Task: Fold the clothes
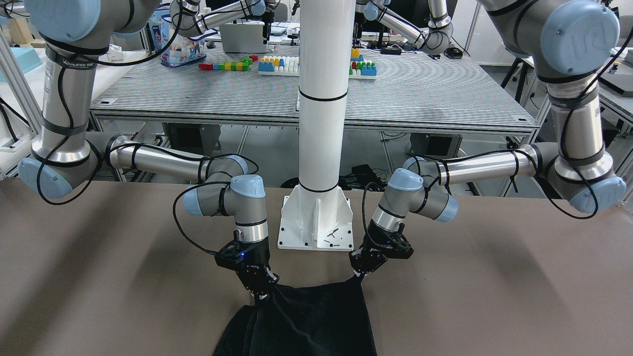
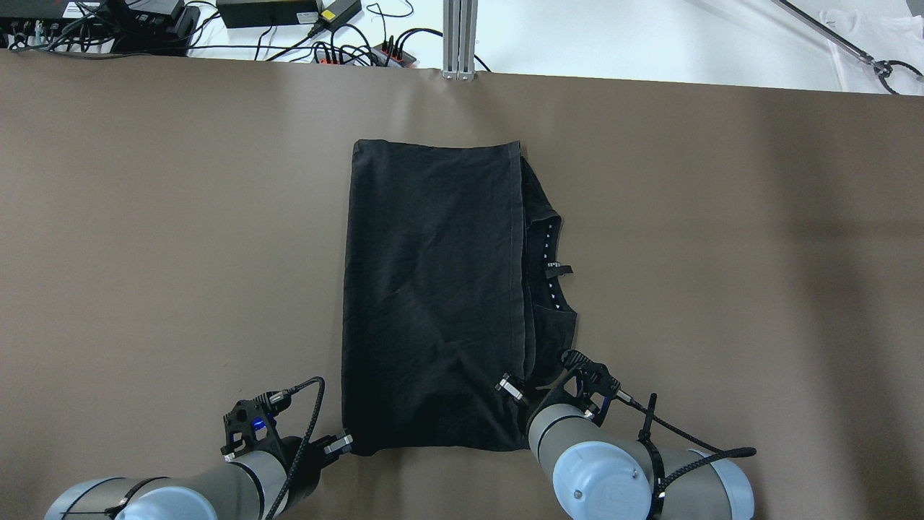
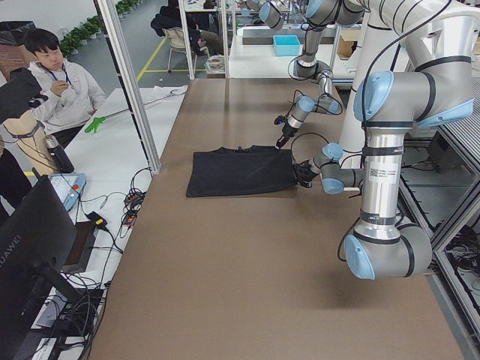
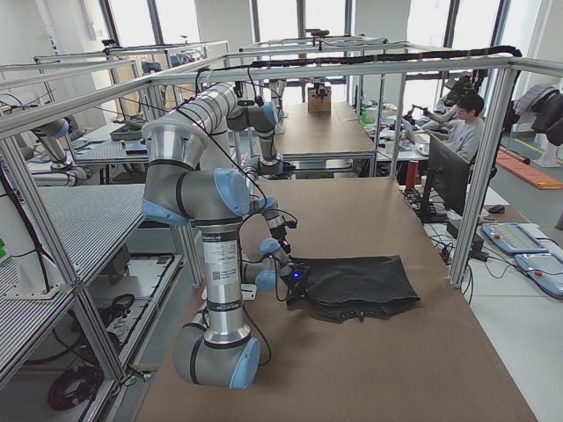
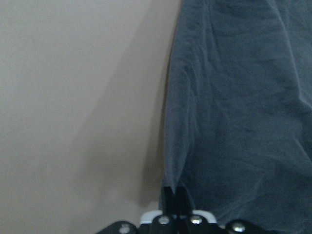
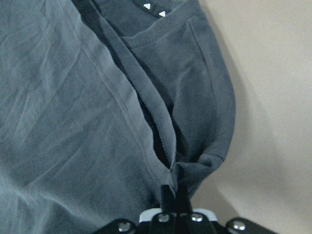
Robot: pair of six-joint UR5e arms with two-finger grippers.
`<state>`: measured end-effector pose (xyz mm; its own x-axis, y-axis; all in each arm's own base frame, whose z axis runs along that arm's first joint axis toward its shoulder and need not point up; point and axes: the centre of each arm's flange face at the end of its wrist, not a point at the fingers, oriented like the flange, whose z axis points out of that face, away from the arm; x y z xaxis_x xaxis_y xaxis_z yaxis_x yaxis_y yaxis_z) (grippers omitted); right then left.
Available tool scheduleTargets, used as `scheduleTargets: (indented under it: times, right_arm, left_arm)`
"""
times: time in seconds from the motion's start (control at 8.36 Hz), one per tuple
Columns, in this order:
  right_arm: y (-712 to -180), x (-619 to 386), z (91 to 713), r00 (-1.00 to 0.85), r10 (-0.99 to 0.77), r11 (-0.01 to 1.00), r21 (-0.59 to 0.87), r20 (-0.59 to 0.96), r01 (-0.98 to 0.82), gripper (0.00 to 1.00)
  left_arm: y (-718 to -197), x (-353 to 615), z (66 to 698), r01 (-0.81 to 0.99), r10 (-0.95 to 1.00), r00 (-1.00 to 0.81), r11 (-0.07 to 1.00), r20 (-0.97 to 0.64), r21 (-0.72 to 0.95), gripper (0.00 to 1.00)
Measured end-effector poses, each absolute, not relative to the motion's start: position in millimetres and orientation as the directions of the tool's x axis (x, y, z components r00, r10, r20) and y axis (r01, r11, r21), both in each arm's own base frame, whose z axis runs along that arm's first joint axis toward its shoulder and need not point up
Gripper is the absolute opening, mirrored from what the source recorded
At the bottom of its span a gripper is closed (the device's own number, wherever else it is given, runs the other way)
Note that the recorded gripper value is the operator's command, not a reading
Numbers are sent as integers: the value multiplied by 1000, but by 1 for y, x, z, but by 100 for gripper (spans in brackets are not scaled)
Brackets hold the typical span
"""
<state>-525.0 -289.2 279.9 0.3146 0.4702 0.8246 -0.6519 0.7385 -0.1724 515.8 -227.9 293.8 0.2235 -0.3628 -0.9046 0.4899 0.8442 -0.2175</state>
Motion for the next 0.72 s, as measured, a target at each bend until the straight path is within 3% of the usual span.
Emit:
scheduleTargets:
  times: [0.48,0.72]
  right_arm:
    - [-245,-458,229,250,435,780,-224,865,-584,0]
    - [-244,-432,207,253,436,778,-221,864,-588,0]
  left_arm:
    - [-219,430,200,436,-353,207,868,-913,-237,0]
    - [-244,404,159,433,-331,223,876,-917,-211,0]
